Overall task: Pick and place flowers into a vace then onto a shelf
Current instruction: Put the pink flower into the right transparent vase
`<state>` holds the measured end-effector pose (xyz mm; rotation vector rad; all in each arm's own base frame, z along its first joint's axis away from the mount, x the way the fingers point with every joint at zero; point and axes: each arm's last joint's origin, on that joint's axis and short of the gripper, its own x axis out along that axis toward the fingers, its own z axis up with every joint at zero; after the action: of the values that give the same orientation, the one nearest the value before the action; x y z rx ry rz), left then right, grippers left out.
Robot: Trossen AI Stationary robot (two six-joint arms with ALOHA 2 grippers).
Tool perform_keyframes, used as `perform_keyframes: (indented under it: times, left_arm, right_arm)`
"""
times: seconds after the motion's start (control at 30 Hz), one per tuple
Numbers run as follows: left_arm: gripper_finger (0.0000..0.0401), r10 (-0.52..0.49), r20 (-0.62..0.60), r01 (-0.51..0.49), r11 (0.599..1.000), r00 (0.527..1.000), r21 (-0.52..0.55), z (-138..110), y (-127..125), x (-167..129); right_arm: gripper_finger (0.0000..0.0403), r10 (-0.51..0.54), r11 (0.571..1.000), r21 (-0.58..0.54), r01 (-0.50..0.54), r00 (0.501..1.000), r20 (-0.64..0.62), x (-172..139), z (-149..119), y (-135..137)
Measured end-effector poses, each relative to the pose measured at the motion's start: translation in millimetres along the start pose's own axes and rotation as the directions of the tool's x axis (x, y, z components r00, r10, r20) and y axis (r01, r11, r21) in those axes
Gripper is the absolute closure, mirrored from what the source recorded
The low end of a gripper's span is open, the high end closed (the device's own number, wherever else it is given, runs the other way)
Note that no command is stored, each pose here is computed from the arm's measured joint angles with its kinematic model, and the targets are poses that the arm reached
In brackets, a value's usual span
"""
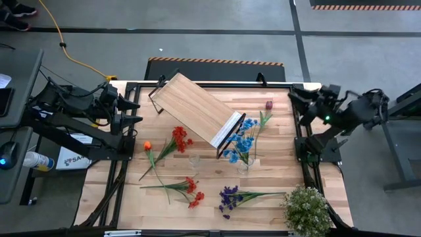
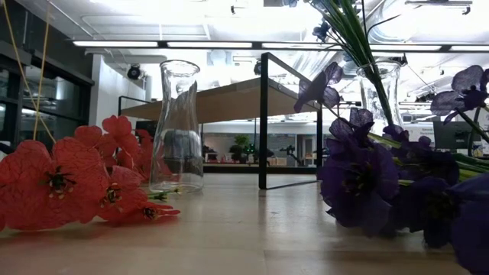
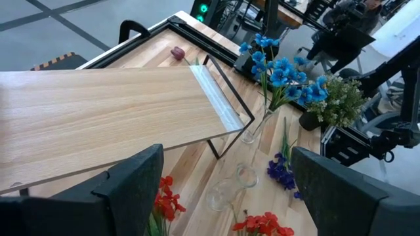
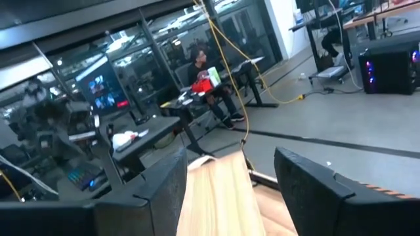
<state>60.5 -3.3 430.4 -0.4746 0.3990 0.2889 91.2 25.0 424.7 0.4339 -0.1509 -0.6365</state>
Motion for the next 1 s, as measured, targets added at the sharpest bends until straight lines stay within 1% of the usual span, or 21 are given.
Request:
perform_keyframes:
  times: [0.1,0.23,0.37,0.53,0.63,0.8,1.0]
  left_arm:
    - [0.0034,0.000,0.000,0.000,1.000,1.000,0.000,0.0,0.0,-0.1]
    - [0.0034,0.000,0.000,0.000,1.000,1.000,0.000,0.0,0.0,0.0]
    - [0.0034,-0.001,0.000,0.001,1.000,1.000,0.000,0.0,0.0,0.0]
    - [0.0034,-0.005,-0.003,0.005,1.000,1.000,0.000,-0.1,-0.2,0.1]
    - [0.0034,-0.005,-0.003,0.005,1.000,1.000,0.000,-0.1,-0.2,0.1]
    - [0.0034,-0.004,-0.003,0.004,1.000,1.000,0.000,0.0,-0.2,0.1]
    - [0.0034,-0.001,-0.001,0.001,1.000,1.000,0.000,0.0,-0.1,0.1]
  right_arm:
    - [0.0187,-0.010,1.000,0.015,0.010,1.000,0.013,-2.2,16.0,-1.7]
    - [0.0183,-0.038,0.999,-0.027,0.038,0.999,0.023,-5.3,36.0,-2.8]
    - [0.0184,-0.083,0.995,-0.059,0.086,0.995,0.047,-6.4,57.4,2.9]
    - [0.0186,-0.108,0.986,-0.121,0.113,0.993,0.047,-6.4,82.4,14.1]
    - [0.0183,-0.115,0.976,-0.181,0.120,0.993,0.038,-4.8,94.1,24.1]
    - [0.0185,-0.121,0.964,-0.236,0.124,0.992,0.025,-1.3,111.7,42.0]
    - [0.0184,-0.104,0.970,-0.221,0.097,0.994,-0.020,1.1,126.0,54.1]
